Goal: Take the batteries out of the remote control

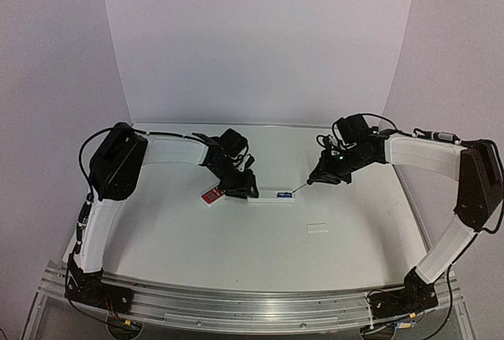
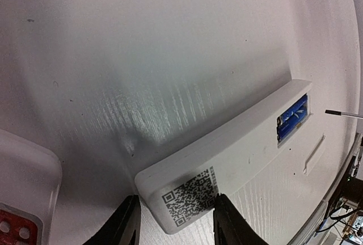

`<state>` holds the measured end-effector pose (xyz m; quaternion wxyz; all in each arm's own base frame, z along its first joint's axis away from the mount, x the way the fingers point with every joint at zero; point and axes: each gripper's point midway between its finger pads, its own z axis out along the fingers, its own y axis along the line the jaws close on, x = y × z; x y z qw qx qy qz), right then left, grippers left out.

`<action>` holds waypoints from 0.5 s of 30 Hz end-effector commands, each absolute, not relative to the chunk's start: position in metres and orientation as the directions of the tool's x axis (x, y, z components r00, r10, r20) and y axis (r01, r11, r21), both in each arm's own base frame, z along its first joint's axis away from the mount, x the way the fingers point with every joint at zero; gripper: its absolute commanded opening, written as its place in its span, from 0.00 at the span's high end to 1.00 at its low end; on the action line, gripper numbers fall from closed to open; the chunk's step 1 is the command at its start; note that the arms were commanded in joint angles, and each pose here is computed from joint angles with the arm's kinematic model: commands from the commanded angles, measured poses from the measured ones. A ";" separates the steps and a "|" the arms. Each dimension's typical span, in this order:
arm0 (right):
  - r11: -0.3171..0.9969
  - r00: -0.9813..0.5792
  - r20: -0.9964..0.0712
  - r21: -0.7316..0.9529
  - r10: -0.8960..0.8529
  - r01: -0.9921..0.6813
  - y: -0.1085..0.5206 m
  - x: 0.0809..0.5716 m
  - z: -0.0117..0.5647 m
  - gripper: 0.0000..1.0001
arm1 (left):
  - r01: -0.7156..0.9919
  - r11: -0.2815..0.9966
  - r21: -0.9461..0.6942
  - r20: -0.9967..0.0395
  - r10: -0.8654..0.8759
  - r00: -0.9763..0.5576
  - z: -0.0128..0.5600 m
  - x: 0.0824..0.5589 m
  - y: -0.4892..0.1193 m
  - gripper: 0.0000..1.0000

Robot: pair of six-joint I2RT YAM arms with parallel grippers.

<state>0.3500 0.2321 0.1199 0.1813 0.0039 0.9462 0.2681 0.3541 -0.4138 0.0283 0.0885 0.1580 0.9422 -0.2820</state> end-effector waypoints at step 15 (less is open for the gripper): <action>0.861 -0.933 -0.353 0.494 0.067 -0.125 0.238 0.348 0.118 1.00 | 0.254 0.843 -0.474 -0.118 0.225 -0.967 0.002 0.348 -0.412 0.61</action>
